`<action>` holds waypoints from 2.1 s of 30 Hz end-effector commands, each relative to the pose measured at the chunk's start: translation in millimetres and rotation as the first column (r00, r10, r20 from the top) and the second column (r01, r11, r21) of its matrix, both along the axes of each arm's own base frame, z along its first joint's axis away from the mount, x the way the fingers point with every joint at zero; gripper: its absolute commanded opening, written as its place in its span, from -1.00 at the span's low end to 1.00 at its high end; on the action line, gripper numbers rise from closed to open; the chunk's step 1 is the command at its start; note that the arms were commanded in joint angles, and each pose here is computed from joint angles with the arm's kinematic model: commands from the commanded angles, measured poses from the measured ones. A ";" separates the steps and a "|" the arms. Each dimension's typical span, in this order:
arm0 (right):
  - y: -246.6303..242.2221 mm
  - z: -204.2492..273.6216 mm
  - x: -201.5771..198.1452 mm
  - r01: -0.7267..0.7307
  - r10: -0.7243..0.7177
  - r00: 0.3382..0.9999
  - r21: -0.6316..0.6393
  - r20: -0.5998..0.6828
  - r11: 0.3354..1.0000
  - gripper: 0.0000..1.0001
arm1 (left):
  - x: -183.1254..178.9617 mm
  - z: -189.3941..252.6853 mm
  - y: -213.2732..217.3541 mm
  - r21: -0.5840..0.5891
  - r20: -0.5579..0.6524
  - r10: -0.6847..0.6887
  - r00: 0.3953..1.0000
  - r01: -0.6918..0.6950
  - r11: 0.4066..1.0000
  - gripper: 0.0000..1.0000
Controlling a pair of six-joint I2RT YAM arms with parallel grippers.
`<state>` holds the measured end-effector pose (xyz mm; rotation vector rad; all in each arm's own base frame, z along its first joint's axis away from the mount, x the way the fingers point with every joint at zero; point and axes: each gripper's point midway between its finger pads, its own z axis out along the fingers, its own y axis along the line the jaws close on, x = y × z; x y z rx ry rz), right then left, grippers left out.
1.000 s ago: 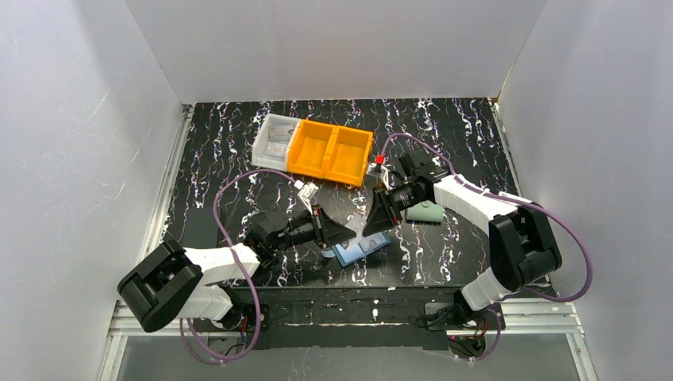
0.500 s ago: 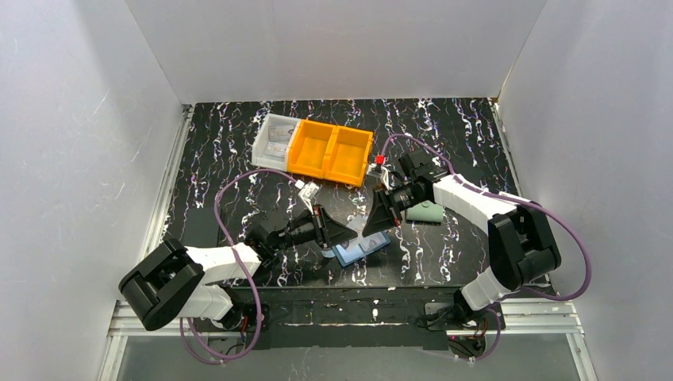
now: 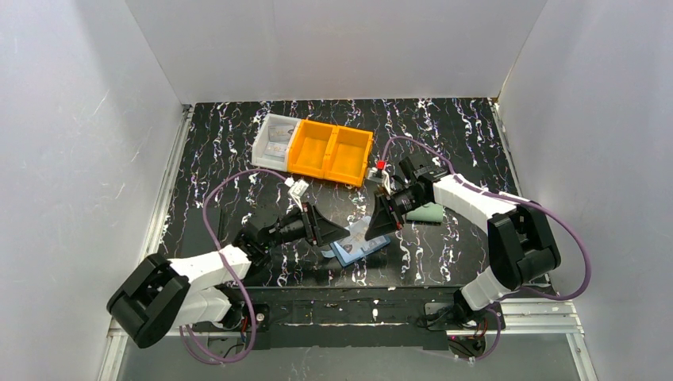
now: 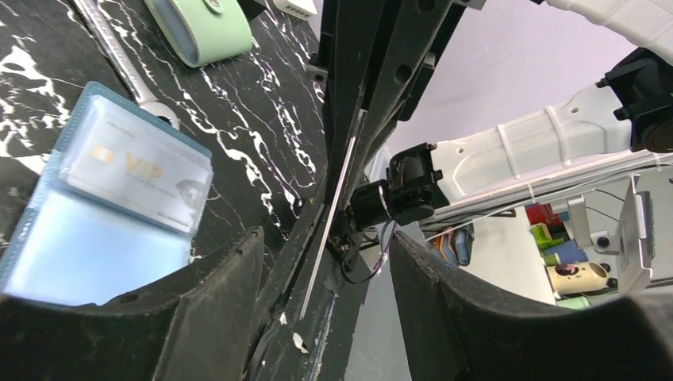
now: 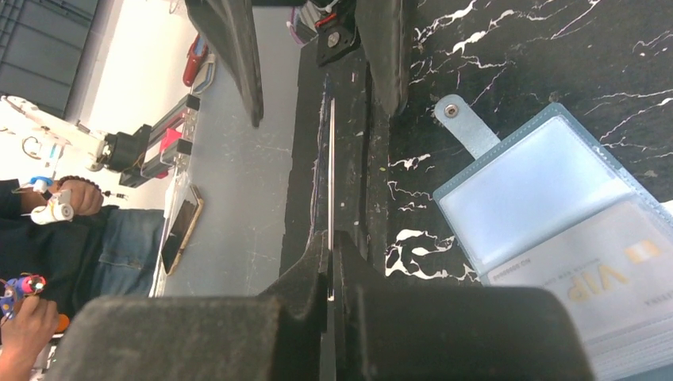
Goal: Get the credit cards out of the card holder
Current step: Remove the credit card from the card holder.
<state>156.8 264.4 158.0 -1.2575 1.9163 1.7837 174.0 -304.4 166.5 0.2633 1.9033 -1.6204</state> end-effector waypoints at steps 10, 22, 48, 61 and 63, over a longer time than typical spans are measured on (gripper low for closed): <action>-5.8 -4.5 -3.8 -0.048 0.048 0.997 -0.005 0.055 0.999 -0.97 | -10.7 -3.2 15.6 0.162 0.083 -0.119 0.989 0.104 0.981 0.12; -7.4 -8.0 -5.0 -0.065 0.066 0.996 -0.014 0.058 0.998 -0.97 | -11.5 -7.9 -1.0 0.154 -0.039 -0.204 0.978 0.207 0.966 -0.12; -7.8 -10.7 -4.1 -0.069 0.071 0.996 -0.027 0.059 0.997 -0.97 | -22.1 -13.0 -20.3 0.136 -0.103 -0.290 0.951 0.303 0.943 -0.86; -7.4 -14.1 -0.6 -0.059 0.062 0.997 -0.044 0.055 0.997 -0.42 | -19.2 -18.5 -8.9 0.149 -0.098 -0.188 0.977 0.201 0.968 -1.00; -7.4 -14.7 -0.2 -0.058 0.061 0.997 -0.046 0.056 0.997 -0.30 | -20.3 -19.1 -7.2 0.152 -0.088 -0.186 0.979 0.198 0.968 -1.00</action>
